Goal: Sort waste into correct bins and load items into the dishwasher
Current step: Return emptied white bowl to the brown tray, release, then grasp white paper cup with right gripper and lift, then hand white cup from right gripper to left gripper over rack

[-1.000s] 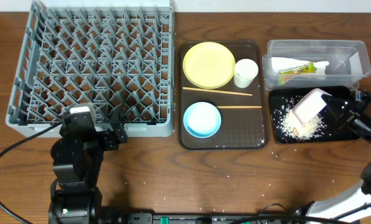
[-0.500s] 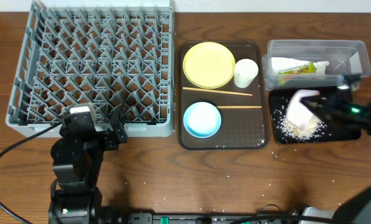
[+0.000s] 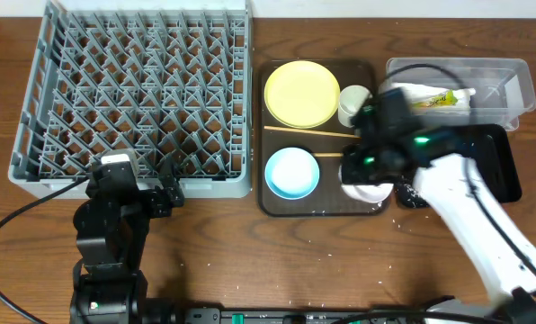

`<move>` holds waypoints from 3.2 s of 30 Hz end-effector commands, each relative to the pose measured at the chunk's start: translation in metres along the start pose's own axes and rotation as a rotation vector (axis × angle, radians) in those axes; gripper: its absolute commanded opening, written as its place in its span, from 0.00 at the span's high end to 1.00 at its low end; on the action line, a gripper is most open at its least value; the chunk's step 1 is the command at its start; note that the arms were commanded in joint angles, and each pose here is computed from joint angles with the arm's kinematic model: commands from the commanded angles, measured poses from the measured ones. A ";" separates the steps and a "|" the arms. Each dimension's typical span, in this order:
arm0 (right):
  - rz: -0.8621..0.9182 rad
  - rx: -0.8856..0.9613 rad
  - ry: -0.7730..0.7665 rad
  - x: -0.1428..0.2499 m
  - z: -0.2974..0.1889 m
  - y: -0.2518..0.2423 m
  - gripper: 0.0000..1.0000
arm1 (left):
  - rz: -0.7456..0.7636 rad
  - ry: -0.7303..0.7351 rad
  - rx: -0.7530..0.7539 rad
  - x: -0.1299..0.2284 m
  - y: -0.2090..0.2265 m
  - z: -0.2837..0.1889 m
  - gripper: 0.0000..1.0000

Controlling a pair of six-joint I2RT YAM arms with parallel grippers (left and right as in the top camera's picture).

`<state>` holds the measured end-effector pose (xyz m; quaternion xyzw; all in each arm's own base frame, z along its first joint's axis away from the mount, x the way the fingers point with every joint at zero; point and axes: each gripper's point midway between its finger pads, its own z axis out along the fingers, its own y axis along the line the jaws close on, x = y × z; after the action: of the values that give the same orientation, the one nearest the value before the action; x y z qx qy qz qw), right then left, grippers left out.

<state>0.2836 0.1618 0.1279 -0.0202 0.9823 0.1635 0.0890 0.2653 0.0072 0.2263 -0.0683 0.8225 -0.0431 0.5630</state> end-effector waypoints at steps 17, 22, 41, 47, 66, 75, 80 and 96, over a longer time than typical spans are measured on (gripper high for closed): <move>0.054 0.168 0.143 0.001 0.066 -0.018 0.76 | 0.009 -0.017 0.009 -0.007 -0.002 -0.003 0.05; 0.043 0.134 0.045 -0.047 0.017 -0.004 0.64 | 0.009 -0.016 0.009 -0.007 -0.002 -0.003 0.05; 0.261 0.280 -0.259 -0.171 0.025 -0.082 0.48 | 0.008 0.007 0.005 -0.001 -0.001 -0.003 0.05; 0.286 0.317 -0.214 -0.170 0.058 -0.100 0.60 | 0.007 0.031 0.002 0.005 0.000 -0.003 0.05; 0.228 0.102 -0.222 -0.190 0.000 -0.058 0.99 | -0.186 0.119 0.151 -0.010 -0.031 0.004 0.05; 0.145 -0.315 -0.286 -0.204 -0.073 -0.004 0.99 | -0.539 0.483 0.720 0.000 -0.125 0.021 0.05; 0.025 -0.608 -0.208 -0.195 -0.059 0.036 0.99 | -0.868 0.696 0.695 0.014 -0.131 0.042 0.05; -0.261 -1.095 -0.002 -0.138 -0.022 0.133 0.99 | -0.811 0.834 1.129 0.005 -0.159 0.039 0.05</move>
<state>0.4288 0.2599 0.1981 -0.1377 0.7779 0.6042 0.1043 0.3183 -0.1477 0.2310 -0.0644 0.7414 -0.6530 0.1410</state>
